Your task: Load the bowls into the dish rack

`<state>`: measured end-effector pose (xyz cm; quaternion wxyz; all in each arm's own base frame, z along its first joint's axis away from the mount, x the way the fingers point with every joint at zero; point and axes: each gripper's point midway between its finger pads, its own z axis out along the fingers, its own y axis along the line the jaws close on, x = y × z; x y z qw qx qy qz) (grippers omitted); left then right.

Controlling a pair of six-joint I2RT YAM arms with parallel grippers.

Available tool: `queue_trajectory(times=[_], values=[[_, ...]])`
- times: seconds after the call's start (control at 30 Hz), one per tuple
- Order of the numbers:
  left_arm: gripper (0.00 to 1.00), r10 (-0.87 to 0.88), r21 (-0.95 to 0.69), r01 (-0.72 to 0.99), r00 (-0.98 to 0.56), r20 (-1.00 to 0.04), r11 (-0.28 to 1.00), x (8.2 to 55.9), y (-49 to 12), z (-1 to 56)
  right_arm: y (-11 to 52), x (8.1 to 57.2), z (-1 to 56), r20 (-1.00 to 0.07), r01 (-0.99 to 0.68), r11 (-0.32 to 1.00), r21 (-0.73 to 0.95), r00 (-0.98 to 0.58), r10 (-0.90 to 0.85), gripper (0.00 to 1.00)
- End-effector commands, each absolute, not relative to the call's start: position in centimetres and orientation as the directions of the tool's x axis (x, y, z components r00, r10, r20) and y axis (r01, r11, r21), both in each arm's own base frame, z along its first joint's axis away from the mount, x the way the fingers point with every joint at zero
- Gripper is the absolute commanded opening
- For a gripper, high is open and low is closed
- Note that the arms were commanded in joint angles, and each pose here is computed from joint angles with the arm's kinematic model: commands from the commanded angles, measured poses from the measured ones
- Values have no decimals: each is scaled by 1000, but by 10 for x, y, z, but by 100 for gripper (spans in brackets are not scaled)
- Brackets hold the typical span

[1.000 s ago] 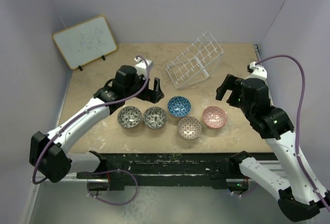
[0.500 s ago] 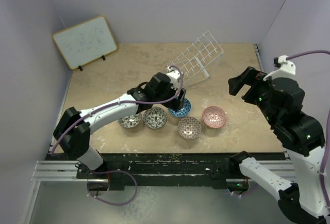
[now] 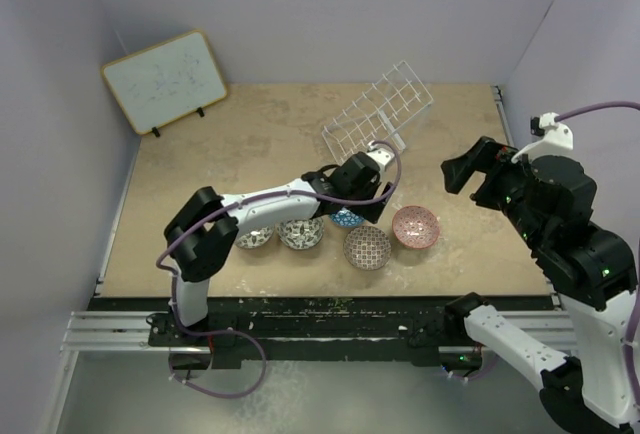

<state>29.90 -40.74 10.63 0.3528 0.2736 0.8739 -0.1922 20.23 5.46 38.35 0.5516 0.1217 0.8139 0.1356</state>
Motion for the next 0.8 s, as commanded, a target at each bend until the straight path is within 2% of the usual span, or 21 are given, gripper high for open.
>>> queue_trajectory(times=[0.0, 0.2, 0.47, 0.77], values=[[84, 310, -117, 574, -590, -746, 810, 315, -415, 113, 58, 198, 385, -867, 16, 934, 357, -367, 338, 100], [77, 331, -92, 571, -592, -735, 816, 317, -420, 95, 55, 193, 386, -867, 18, 932, 361, -362, 343, 100], [58, 376, -32, 569, -583, -720, 822, 321, -420, 74, 58, 194, 380, -860, 17, 929, 370, -372, 350, 100], [47, 412, 33, 541, -598, -688, 840, 319, -411, 53, 55, 191, 385, -863, 22, 926, 378, -355, 360, 100]])
